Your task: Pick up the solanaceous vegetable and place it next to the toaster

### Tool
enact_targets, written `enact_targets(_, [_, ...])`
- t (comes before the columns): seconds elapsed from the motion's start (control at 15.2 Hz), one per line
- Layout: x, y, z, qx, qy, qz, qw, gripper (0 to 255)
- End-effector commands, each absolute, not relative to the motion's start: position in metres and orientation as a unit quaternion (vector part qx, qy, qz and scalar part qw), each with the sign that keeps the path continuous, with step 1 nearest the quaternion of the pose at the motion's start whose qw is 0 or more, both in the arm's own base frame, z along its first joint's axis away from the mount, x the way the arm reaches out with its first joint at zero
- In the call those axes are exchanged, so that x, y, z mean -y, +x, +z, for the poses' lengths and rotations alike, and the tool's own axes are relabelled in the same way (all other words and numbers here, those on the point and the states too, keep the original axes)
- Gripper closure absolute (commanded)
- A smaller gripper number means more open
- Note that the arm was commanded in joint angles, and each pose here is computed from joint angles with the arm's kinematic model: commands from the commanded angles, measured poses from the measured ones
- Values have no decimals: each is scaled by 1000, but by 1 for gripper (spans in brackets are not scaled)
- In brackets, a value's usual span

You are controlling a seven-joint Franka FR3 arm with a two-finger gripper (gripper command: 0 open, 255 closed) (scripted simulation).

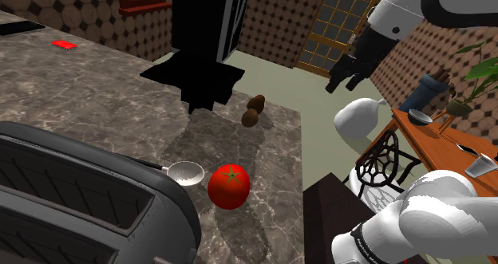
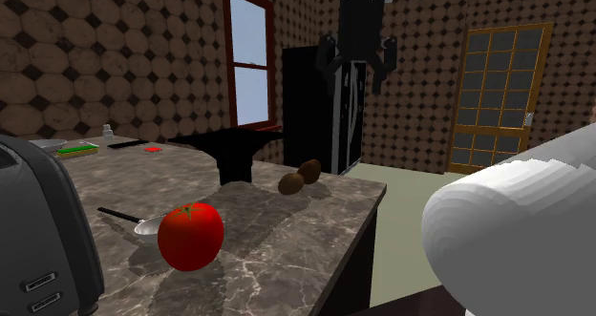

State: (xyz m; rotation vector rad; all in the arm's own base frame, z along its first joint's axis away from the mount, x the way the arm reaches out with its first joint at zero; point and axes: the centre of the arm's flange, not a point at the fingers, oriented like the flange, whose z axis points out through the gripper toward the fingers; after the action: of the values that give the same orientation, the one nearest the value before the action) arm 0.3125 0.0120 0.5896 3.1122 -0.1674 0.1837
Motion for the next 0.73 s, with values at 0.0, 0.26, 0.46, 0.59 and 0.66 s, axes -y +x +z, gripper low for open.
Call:
enact_targets(0.0, [-12,312,590,54,997,59,10,0])
enact_targets(0.26, [-21,339,548,97,993,72,-7,0])
enact_targets(0.46, [-28,360,517,130,988,81,-19,0])
enact_targets(0.59, [-32,374,497,152,984,88,-27,0])
enact_targets(0.66, [-33,381,488,162,982,91,-31,0])
